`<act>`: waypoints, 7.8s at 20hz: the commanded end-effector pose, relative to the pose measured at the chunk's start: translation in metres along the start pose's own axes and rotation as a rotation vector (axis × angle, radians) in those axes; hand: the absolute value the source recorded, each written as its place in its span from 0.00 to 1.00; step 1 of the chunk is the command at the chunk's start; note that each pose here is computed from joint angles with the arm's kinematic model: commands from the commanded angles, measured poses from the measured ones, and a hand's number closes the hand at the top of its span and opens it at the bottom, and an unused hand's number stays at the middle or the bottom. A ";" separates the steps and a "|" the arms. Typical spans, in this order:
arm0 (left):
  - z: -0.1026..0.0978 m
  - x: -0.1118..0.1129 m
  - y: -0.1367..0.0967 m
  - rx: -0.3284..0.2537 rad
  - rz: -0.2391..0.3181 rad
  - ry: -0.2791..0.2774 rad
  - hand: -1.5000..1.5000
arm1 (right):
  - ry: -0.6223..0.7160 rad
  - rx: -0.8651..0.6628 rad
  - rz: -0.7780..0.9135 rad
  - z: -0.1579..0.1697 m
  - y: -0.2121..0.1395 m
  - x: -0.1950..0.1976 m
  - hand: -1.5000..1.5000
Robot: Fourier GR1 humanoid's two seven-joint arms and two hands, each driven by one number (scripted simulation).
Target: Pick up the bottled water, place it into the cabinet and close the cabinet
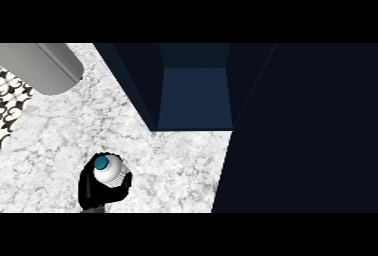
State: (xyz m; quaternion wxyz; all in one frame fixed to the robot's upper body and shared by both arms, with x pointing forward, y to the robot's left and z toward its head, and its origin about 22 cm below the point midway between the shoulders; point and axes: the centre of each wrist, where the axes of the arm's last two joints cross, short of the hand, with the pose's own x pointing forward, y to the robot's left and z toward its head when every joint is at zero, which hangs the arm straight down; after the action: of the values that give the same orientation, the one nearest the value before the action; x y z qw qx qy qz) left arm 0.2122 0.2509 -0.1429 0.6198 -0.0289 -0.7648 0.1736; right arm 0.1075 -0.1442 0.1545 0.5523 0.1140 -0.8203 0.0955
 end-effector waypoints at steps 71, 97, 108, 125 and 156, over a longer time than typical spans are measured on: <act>-0.194 0.077 -0.236 -0.007 -0.563 -0.028 1.00 | -0.041 -0.004 -0.040 0.017 -0.005 0.024 0.00; -0.193 0.056 -0.213 0.131 -0.848 -0.032 0.00 | -0.055 0.052 -0.023 0.012 -0.006 0.013 0.00; -0.200 0.067 -0.222 -0.019 -0.672 -0.085 0.00 | -0.039 0.046 -0.048 0.018 -0.006 0.015 0.00; -0.183 0.061 -0.212 -0.335 -0.116 -0.096 1.00 | -0.048 -0.006 -0.016 0.019 -0.013 0.024 0.00; 0.022 0.146 -0.092 -0.357 0.134 -0.056 1.00 | 0.034 0.380 -0.041 0.020 0.002 0.035 1.00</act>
State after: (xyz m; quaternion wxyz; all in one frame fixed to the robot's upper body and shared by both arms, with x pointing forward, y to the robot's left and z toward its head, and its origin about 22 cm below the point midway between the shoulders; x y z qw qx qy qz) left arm 0.2069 0.1880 0.0038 0.5745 -0.1888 -0.7931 0.0731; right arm 0.0965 -0.1567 0.1602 0.5524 0.1509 -0.7896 0.2206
